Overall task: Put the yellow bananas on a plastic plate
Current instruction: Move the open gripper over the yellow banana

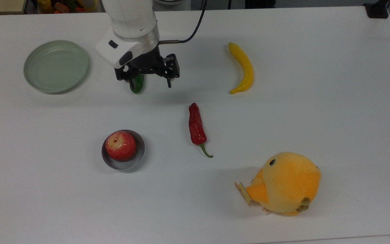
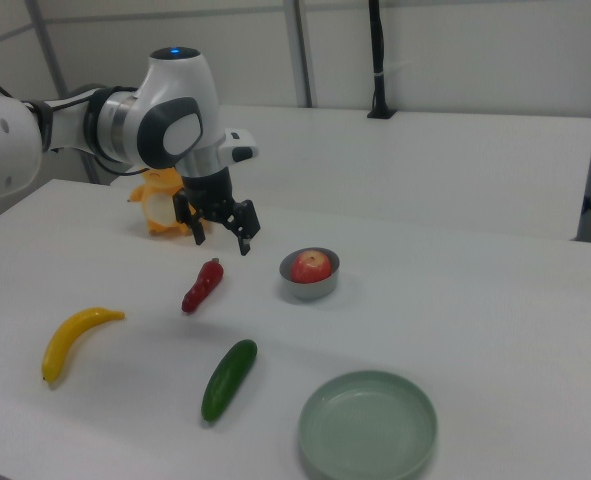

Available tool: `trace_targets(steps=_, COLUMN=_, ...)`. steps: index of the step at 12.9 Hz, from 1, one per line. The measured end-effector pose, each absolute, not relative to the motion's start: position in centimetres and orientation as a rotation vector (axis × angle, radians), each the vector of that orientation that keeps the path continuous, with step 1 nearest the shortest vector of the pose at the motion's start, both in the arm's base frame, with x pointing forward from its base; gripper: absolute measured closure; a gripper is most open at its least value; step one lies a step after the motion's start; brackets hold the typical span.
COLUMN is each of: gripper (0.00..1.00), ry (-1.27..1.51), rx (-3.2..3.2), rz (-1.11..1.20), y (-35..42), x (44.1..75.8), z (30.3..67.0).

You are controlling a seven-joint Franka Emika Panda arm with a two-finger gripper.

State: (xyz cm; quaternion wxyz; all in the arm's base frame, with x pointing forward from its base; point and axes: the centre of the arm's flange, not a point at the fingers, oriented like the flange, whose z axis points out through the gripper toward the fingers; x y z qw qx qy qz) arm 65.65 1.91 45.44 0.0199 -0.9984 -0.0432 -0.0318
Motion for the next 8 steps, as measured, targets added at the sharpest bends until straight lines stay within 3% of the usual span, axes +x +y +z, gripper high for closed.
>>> trace_targets(steps=8, gripper=0.0, ry=-0.368, rx=-3.057, rz=0.173, y=10.9, x=61.6, z=45.0)
